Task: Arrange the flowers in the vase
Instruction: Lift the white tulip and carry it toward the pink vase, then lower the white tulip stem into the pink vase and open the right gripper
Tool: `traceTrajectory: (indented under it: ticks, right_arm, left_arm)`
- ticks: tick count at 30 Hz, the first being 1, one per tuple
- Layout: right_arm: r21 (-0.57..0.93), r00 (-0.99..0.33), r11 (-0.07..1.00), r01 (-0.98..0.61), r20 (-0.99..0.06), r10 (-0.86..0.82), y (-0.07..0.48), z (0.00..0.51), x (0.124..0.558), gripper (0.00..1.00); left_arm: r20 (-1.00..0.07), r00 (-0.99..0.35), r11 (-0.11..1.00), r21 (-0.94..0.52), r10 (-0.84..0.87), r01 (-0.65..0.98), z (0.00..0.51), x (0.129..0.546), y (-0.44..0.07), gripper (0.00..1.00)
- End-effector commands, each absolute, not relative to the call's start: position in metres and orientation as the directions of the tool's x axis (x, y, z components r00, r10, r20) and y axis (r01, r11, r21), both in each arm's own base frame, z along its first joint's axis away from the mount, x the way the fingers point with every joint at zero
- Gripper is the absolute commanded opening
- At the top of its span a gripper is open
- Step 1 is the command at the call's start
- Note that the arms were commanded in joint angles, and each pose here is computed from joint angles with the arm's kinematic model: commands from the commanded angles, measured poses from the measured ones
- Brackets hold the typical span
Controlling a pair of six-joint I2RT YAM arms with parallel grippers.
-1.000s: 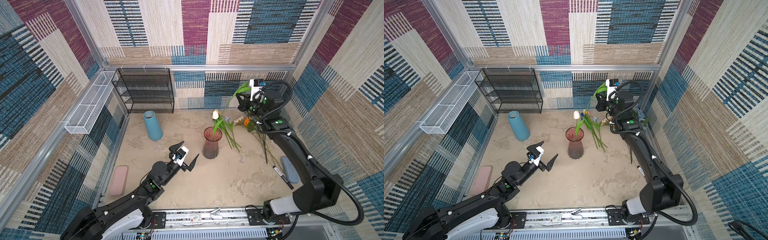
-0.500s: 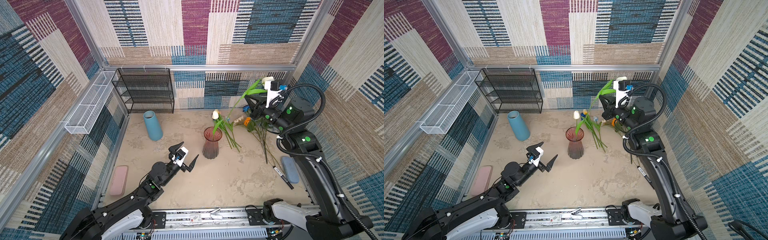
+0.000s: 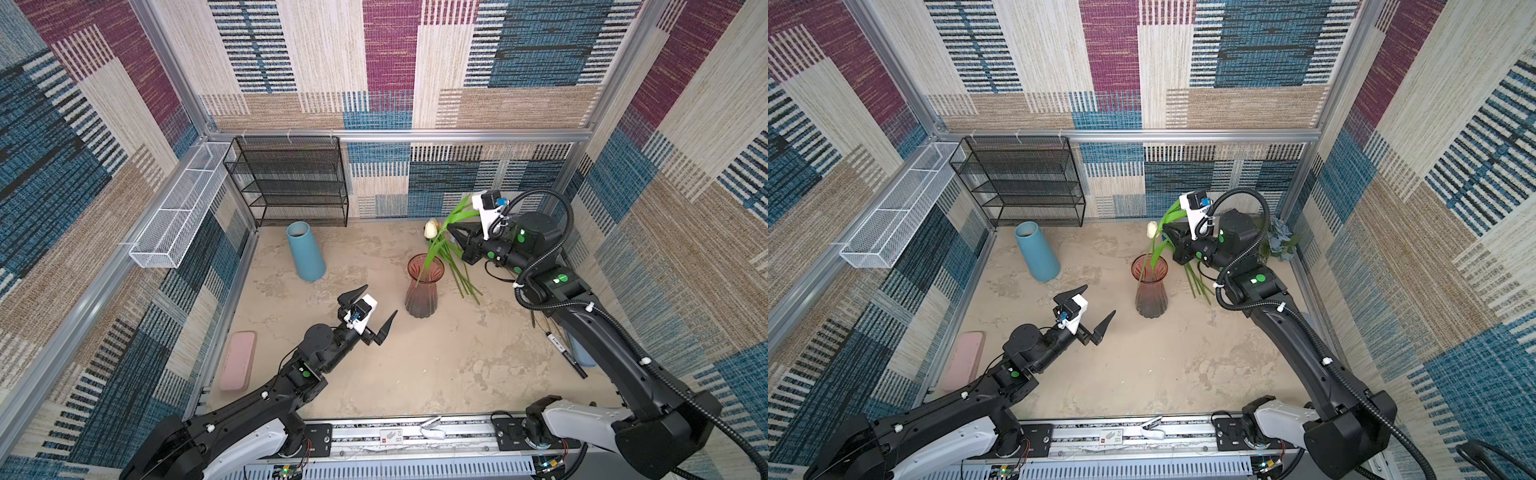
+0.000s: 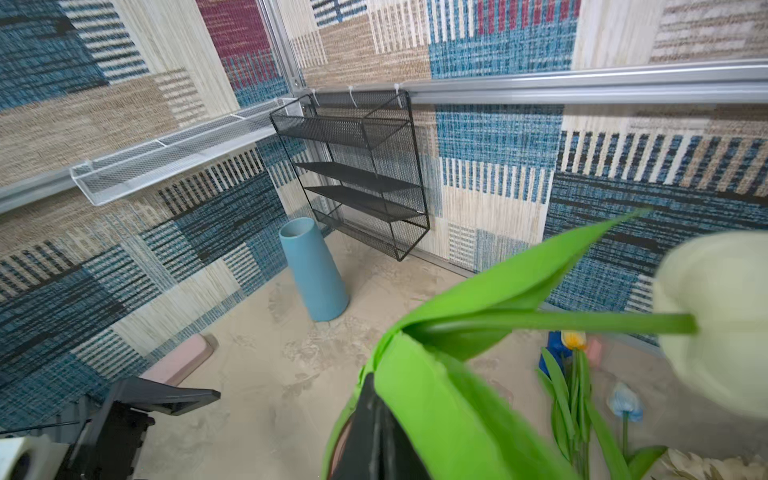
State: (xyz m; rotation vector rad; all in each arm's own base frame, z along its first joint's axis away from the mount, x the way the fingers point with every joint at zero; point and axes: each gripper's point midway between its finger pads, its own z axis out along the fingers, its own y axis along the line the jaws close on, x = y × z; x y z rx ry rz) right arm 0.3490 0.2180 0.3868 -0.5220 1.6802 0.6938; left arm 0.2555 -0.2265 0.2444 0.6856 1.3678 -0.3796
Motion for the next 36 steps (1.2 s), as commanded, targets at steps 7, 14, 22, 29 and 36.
traceTrajectory:
  ticks: [7,14,22,29,36]
  right_arm:
    - [0.087,-0.116,0.799,-0.595,-0.993,0.021,0.209,0.392,0.369,0.02]
    - [0.08,-0.048,0.786,-0.613,-0.997,0.064,0.207,0.436,0.357,0.03]
    - [0.032,-0.049,0.842,-0.538,-0.999,0.007,0.2,0.417,0.379,0.03]
    - [0.021,-0.089,0.835,-0.55,-0.995,-0.033,0.208,0.388,0.381,0.03]
    - [0.014,-0.154,0.81,-0.586,-0.983,-0.095,0.226,0.346,0.359,0.04]
  left_arm:
    - [-0.975,0.185,0.763,0.213,0.125,0.61,0.243,0.258,-0.226,0.99]
    - [-0.973,0.193,0.765,0.218,0.125,0.606,0.244,0.259,-0.226,0.99]
    - [-0.974,0.194,0.768,0.212,0.117,0.604,0.242,0.258,-0.224,0.99]
    - [-0.975,0.189,0.772,0.207,0.114,0.601,0.241,0.255,-0.22,0.99]
    - [-0.976,0.182,0.773,0.208,0.121,0.599,0.237,0.255,-0.22,0.99]
